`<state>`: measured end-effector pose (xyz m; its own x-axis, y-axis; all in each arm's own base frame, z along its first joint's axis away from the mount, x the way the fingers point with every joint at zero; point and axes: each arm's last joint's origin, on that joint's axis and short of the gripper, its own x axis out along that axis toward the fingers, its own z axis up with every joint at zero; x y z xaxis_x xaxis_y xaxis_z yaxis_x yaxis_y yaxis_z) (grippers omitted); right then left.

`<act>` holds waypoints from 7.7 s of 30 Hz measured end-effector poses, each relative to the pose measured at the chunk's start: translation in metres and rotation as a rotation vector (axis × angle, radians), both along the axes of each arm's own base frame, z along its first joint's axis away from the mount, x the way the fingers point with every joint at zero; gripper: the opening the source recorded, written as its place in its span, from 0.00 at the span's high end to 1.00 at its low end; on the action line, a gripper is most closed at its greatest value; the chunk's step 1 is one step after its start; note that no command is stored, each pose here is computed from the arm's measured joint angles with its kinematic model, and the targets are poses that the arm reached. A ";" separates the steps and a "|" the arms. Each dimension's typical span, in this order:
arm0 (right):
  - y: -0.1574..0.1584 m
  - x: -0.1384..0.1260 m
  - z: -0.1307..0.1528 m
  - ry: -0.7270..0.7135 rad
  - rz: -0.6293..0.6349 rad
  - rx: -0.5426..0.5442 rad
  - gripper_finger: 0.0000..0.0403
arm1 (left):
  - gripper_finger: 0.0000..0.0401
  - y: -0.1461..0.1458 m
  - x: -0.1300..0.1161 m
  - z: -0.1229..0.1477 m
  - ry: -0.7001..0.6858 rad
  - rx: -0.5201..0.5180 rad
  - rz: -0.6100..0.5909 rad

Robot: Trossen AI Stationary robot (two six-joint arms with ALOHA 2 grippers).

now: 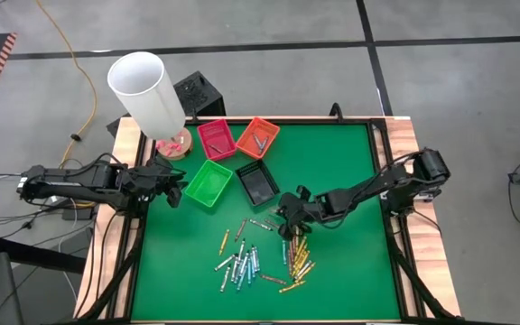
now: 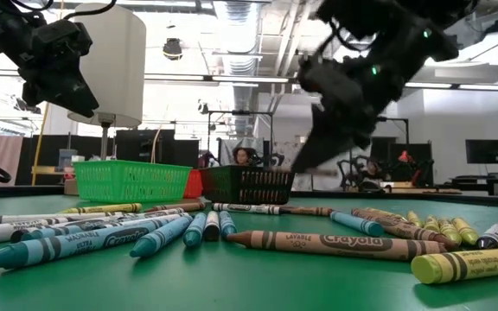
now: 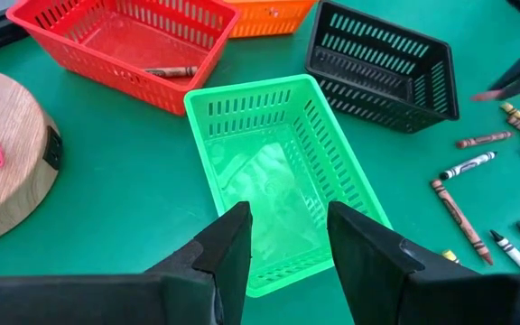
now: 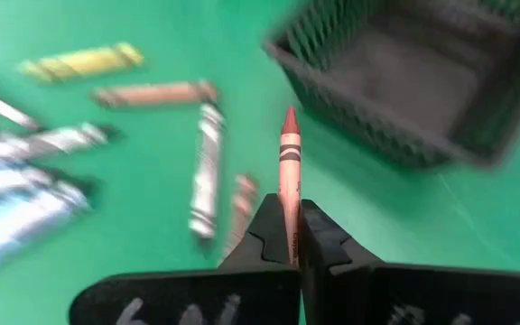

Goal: Sort crayons
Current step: Put the brown crayon into the red bin

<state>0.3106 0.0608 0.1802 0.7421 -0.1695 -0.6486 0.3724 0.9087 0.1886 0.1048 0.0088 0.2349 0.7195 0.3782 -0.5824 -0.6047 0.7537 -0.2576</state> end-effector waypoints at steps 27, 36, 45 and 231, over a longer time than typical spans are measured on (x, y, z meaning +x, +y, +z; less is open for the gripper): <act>-0.083 0.026 0.075 -0.677 -0.174 -0.216 0.99 | 0.66 0.001 0.000 0.000 0.007 0.030 0.008; -0.102 0.057 0.093 -0.698 -0.164 -0.319 0.99 | 0.66 0.001 0.000 0.000 0.009 0.036 0.006; -0.137 0.119 0.089 -0.679 -0.181 -0.320 0.99 | 0.66 0.001 -0.001 0.000 0.016 0.033 0.004; 0.025 0.052 0.005 0.048 0.002 -0.089 1.00 | 0.66 0.001 -0.002 -0.001 0.013 0.022 0.041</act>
